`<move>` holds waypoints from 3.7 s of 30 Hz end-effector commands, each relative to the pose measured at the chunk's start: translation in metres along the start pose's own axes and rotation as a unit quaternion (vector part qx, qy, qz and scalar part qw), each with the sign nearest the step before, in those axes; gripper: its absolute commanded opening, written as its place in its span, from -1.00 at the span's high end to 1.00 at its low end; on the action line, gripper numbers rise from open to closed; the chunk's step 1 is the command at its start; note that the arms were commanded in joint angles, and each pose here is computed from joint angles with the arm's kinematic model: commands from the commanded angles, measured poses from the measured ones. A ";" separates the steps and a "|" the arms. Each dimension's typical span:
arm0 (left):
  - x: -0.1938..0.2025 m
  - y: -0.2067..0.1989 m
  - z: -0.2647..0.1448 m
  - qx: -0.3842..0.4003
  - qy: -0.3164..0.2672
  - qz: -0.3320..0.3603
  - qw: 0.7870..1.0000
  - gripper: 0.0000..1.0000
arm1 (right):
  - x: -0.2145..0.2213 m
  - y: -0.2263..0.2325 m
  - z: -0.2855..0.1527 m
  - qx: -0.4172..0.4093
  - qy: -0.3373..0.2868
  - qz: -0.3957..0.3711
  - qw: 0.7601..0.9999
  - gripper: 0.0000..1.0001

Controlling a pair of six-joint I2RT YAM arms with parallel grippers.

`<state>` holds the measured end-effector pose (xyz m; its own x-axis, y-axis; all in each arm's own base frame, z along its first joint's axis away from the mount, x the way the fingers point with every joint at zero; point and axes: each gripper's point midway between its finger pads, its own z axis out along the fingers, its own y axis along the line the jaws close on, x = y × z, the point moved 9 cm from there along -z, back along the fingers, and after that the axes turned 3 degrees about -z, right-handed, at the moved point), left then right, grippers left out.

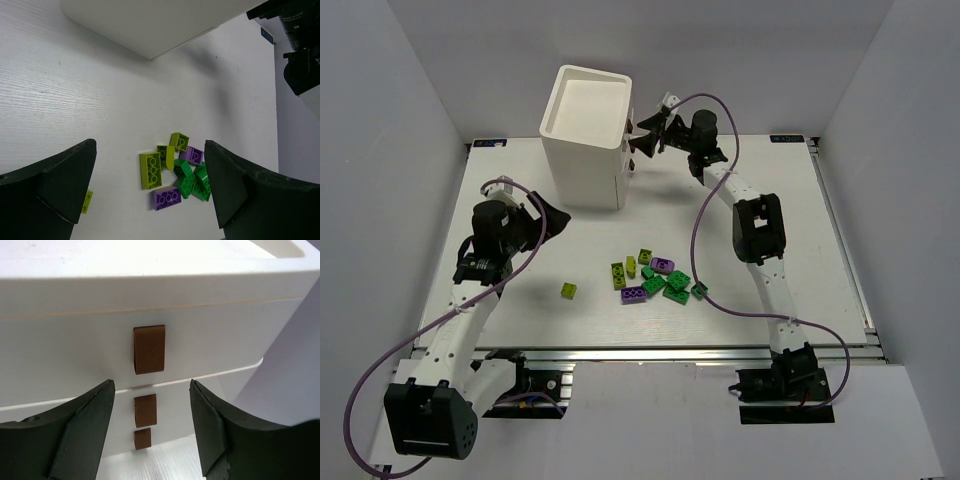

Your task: Sort the legos into containers by color

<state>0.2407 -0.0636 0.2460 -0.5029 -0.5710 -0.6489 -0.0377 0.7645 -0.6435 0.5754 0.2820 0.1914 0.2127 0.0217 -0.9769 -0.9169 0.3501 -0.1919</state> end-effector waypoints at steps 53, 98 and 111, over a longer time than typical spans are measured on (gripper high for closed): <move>-0.005 -0.011 -0.003 0.038 -0.013 0.007 0.999 -0.96 | -0.063 0.010 -0.028 0.033 -0.058 -0.047 0.997 1.00; 0.045 0.042 0.023 -0.198 0.213 0.017 0.957 -0.62 | -0.107 0.018 -0.151 0.123 0.099 -0.030 0.987 -0.79; 0.103 0.038 0.029 -0.319 0.334 0.102 0.881 -0.54 | -0.107 0.112 -0.232 0.100 0.164 0.010 0.981 -0.63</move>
<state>0.2123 -0.1054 0.1420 -0.9482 -0.2583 -0.1850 -0.2306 0.9600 -0.1586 0.3957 0.1045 0.2647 0.0592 -0.2675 -0.9617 -0.7840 0.5839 -0.2107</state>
